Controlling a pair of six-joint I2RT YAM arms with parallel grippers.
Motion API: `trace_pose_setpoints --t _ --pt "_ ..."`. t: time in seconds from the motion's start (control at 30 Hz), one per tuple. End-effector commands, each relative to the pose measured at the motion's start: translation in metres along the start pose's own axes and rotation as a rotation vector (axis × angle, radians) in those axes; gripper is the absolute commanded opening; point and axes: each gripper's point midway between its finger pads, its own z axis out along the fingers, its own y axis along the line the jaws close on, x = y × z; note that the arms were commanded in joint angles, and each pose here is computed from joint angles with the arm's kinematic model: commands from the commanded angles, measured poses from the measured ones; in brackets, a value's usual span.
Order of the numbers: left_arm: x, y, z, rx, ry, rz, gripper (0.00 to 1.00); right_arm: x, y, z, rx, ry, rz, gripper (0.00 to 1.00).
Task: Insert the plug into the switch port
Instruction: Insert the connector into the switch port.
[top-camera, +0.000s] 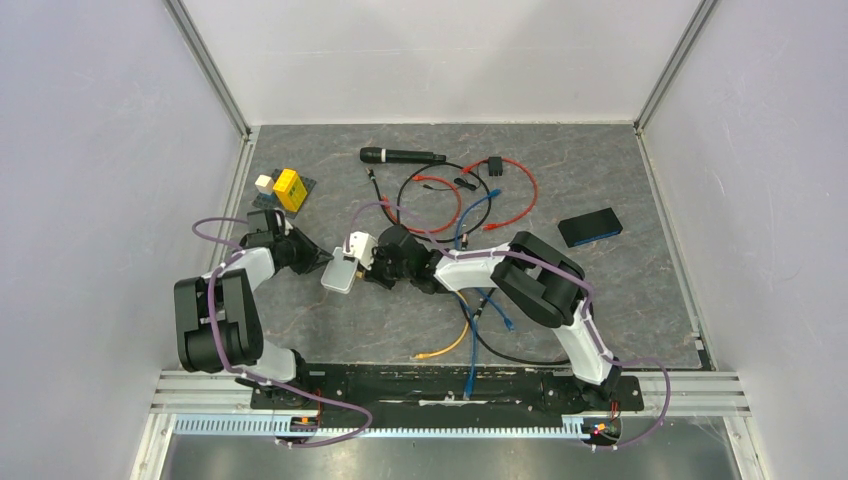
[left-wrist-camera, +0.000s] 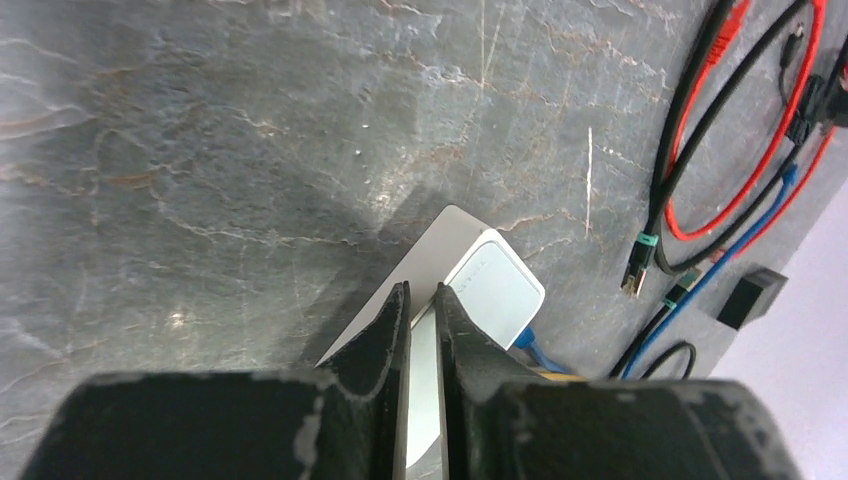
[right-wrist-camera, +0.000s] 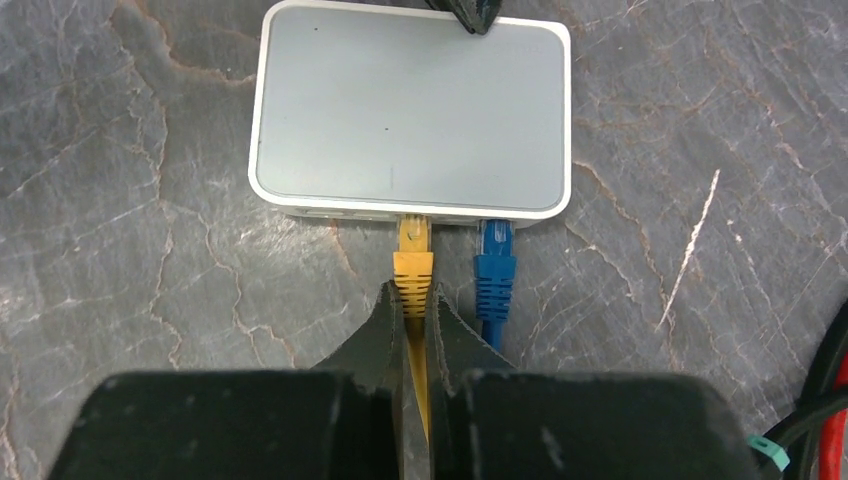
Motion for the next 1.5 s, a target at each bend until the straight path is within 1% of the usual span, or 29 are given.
trace_pose_setpoints --t 0.0,0.07,0.1,0.13,0.17,0.2,0.27,0.3,0.4,0.5,0.57,0.63,0.67,0.73,0.8,0.87,0.9,0.93,1.03,1.23,1.33,1.47 --pt "0.064 -0.004 -0.017 -0.013 0.242 -0.135 0.09 -0.031 -0.015 0.022 0.086 -0.098 -0.075 0.00" --pt "0.037 -0.012 -0.024 -0.039 0.156 -0.096 0.15 -0.031 -0.020 0.018 0.102 -0.091 -0.102 0.00" --pt "0.018 -0.017 -0.028 -0.049 0.101 -0.071 0.20 -0.030 -0.022 0.016 0.105 -0.087 -0.111 0.02" --pt "0.003 -0.022 -0.033 -0.059 0.056 -0.055 0.25 -0.029 -0.023 0.015 0.094 -0.086 -0.120 0.03" --pt "-0.010 -0.025 -0.037 -0.072 0.018 -0.046 0.33 -0.027 -0.022 0.014 0.075 -0.081 -0.132 0.04" --pt "-0.022 -0.031 -0.042 -0.064 -0.016 -0.040 0.38 -0.024 -0.022 0.013 0.067 -0.073 -0.146 0.05" --pt "-0.038 -0.038 -0.048 -0.059 -0.072 -0.044 0.44 -0.020 -0.024 0.012 0.059 -0.058 -0.168 0.09" --pt "-0.044 -0.040 -0.050 -0.057 -0.096 -0.048 0.46 -0.020 -0.023 0.011 0.043 -0.053 -0.177 0.14" --pt "-0.050 -0.042 -0.051 -0.057 -0.121 -0.046 0.52 -0.029 -0.030 0.006 0.062 -0.047 -0.192 0.34" --pt "-0.049 -0.052 -0.054 -0.003 -0.115 -0.008 0.57 -0.046 -0.037 -0.011 0.095 -0.052 -0.176 0.48" --pt "-0.045 -0.059 -0.055 0.035 -0.101 0.034 0.60 -0.061 -0.046 -0.034 0.157 -0.077 -0.115 0.54" --pt "-0.036 -0.064 -0.056 0.053 -0.079 0.093 0.63 -0.063 -0.057 -0.056 0.233 -0.081 -0.005 0.56" --pt "-0.030 -0.067 -0.056 0.056 -0.065 0.126 0.64 -0.058 -0.061 -0.066 0.266 -0.068 0.068 0.56" --pt "-0.013 -0.072 -0.055 0.050 -0.031 0.196 0.66 -0.041 -0.077 -0.091 0.393 -0.022 0.226 0.57" --pt "0.005 -0.079 -0.055 0.064 0.010 0.265 0.66 -0.016 -0.083 -0.117 0.501 0.029 0.393 0.57" --pt "0.019 -0.082 -0.058 0.080 0.049 0.311 0.66 0.020 -0.080 -0.142 0.578 0.100 0.541 0.56" --pt "0.030 -0.087 -0.059 0.097 0.072 0.348 0.66 0.029 -0.076 -0.152 0.585 0.120 0.573 0.56" --pt "0.037 -0.089 -0.062 0.111 0.085 0.368 0.66 0.047 -0.069 -0.163 0.593 0.169 0.600 0.55" --pt "0.052 -0.091 -0.067 0.139 0.098 0.397 0.66 0.088 -0.061 -0.200 0.709 0.268 0.736 0.54" --pt "0.066 -0.097 -0.076 0.174 0.100 0.454 0.66 0.116 -0.043 -0.230 0.762 0.324 0.836 0.48" --pt "0.069 -0.099 -0.078 0.181 0.096 0.466 0.66 0.115 -0.041 -0.233 0.786 0.300 0.902 0.48" --pt "0.071 -0.102 -0.079 0.188 0.099 0.475 0.66 0.103 -0.060 -0.230 0.861 0.247 0.911 0.47"
